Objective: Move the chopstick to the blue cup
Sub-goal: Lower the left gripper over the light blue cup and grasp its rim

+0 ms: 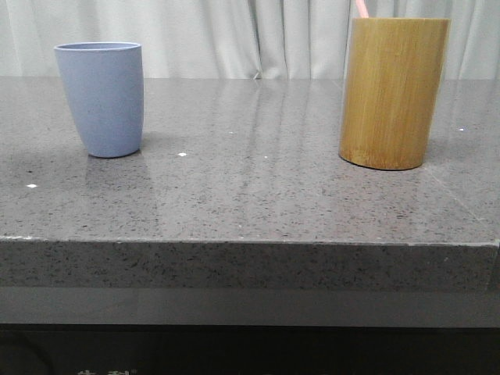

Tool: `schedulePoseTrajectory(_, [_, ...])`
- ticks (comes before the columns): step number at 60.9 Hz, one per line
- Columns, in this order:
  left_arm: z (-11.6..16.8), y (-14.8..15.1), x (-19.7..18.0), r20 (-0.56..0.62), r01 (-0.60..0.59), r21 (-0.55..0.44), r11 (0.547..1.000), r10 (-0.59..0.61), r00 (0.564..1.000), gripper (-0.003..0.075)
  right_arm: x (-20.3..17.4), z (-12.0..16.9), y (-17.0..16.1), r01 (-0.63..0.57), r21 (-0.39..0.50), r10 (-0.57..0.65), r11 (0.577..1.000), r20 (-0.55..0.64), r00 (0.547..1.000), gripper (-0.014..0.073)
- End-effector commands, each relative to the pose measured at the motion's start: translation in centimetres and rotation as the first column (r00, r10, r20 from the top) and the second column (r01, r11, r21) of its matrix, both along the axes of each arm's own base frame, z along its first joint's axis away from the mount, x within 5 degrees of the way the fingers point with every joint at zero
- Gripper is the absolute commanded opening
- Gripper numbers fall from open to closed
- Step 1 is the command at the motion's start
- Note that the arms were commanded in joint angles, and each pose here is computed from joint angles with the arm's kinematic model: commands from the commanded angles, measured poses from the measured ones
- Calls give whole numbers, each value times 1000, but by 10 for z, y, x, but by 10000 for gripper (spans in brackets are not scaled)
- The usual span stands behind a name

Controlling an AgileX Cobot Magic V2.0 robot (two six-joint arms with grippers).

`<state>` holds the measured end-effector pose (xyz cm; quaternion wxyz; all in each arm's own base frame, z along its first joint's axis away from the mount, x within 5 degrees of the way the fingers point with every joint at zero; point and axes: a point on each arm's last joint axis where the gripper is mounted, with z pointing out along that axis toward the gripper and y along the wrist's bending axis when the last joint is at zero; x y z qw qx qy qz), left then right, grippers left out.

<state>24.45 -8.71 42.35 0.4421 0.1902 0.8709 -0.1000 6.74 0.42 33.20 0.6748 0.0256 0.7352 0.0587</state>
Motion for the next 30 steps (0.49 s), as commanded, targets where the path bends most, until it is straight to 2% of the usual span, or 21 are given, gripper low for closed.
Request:
schedulePoseTrajectory(1, [19, -21, 8, 38, 65, -16, 998, -65, 997, 620, 0, 17, -1, 12, -3, -12, 1000, 97, 995, 611])
schedulePoseTrajectory(14, [8, -60, 42, -146, 164, 45, 985, -156, 977, 620, 0, 17, -1, 12, -3, -12, 1000, 97, 995, 611])
schedulePoseTrajectory(30, [-21, -77, 73, -272, 183, 87, 979, -154, 950, 620, 0, 17, -1, 12, -3, -12, 1000, 97, 995, 611])
